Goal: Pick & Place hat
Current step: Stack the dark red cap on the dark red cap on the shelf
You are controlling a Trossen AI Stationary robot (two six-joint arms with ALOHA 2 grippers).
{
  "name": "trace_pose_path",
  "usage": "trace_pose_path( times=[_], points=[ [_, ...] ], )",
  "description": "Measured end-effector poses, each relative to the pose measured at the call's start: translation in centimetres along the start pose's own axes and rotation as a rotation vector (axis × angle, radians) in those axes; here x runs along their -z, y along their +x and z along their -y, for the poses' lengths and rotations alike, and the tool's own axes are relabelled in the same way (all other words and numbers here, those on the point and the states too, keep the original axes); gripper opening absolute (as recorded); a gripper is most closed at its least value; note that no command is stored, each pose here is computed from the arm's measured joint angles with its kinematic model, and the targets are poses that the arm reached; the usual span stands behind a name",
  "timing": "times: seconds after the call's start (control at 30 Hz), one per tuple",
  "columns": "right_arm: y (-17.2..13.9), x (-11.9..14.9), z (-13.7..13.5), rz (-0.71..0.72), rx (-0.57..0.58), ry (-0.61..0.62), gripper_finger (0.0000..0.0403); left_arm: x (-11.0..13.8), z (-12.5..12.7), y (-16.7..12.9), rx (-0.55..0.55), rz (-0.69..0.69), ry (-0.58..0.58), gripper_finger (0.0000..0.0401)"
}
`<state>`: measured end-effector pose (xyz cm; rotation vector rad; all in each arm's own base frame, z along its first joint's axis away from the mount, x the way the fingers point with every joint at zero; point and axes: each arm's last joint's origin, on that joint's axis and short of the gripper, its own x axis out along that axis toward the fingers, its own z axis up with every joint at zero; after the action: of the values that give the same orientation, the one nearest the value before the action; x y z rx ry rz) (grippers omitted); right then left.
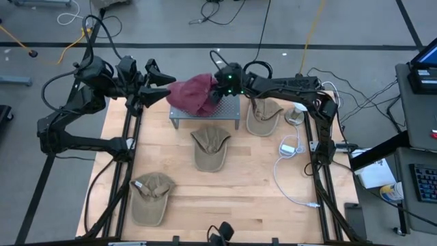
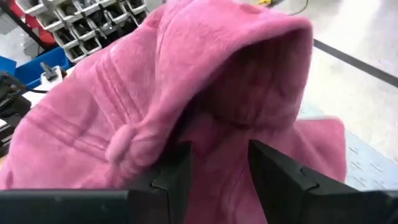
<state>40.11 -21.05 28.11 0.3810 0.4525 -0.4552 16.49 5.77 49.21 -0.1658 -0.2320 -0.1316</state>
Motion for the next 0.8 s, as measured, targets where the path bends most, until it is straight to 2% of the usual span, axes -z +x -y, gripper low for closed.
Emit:
trace_pose_path(
  times=[0.37,0.53,0.63,0.8],
  points=[
    [0.0,0.1,0.0,-0.018,-0.016,-0.042,0.0142,0.0,-0.1,0.0,-0.020,0.005,0.002,0.0228],
    [-0.7,0.4,0.6,-0.076,0.036,0.017,0.0141,0.2,-0.2,0.0,-0.057,-0.003,0.009,0.0228],
    [-1.8,-0.3,0.5,-0.062,0.037,0.028,0.0140,0.8,-0.6,-0.1,-0.157,-0.057,0.053,0.0228],
    [-4.1,-0.6,0.0,-0.121,0.044,0.051,0.0135,2.3,-1.8,0.0,-0.398,-0.166,0.065,0.0228]
  ],
)
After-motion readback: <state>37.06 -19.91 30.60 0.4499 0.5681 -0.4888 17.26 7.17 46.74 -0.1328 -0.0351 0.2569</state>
